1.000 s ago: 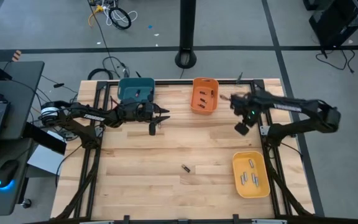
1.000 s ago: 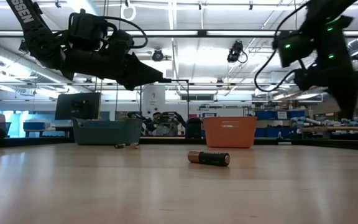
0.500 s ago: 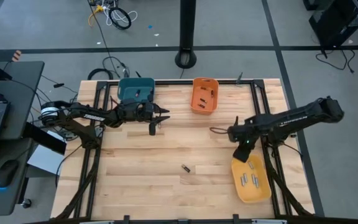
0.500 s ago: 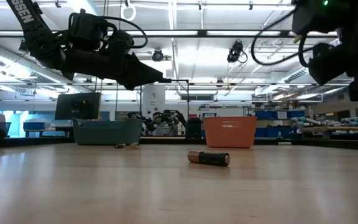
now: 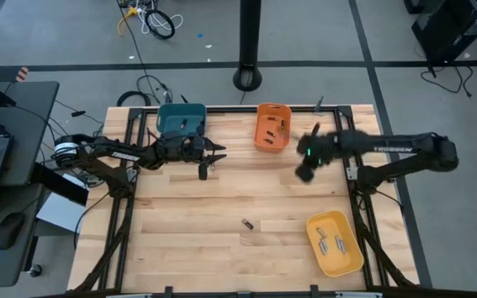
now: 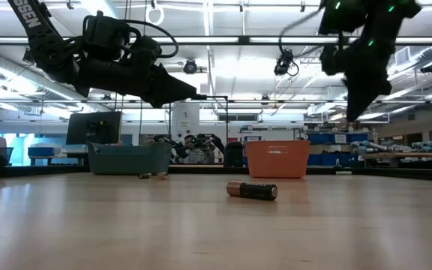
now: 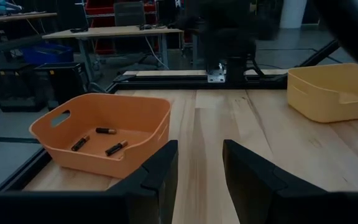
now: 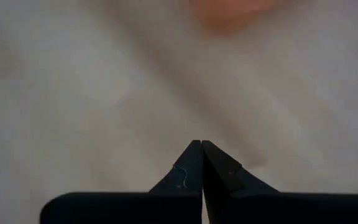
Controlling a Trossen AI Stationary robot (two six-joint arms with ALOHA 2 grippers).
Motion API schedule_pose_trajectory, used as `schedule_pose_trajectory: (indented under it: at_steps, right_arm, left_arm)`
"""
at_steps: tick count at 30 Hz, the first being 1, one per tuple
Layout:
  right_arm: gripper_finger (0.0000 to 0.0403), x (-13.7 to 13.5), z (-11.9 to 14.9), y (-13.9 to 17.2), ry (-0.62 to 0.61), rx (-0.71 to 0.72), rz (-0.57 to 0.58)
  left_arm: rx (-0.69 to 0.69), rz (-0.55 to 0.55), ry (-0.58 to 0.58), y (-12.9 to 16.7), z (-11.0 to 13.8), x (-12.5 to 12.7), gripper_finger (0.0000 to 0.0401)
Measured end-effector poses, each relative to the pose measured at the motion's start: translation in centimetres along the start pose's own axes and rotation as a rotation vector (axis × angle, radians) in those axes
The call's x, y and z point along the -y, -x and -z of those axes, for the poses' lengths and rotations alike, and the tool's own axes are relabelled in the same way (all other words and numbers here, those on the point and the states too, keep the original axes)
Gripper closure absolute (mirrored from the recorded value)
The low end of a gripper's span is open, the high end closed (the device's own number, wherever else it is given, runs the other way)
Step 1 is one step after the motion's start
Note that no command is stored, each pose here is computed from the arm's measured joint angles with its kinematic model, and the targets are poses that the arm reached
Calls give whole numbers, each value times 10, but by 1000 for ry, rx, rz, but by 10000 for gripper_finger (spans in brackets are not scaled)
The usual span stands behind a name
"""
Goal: Sort batteries
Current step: Put the silver battery into the yellow bin
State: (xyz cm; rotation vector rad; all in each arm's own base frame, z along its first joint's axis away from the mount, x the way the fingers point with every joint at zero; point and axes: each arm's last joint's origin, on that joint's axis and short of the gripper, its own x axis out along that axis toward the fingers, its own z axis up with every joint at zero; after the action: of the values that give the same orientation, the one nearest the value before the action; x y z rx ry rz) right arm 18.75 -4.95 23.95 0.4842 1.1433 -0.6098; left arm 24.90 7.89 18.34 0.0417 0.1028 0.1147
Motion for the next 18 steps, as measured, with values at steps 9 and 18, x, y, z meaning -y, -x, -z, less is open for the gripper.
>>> schedule_pose_trajectory:
  at_steps: [9, 18]
  right_arm:
    - [395, 111, -44, -36, -327, 29, 211]
    - [395, 171, -54, -84, -465, -43, 306]
  left_arm:
    - [-1, -23, 20, 1, 0, -6, 266]
    - [-8, -47, 23, 2, 1, -11, 266]
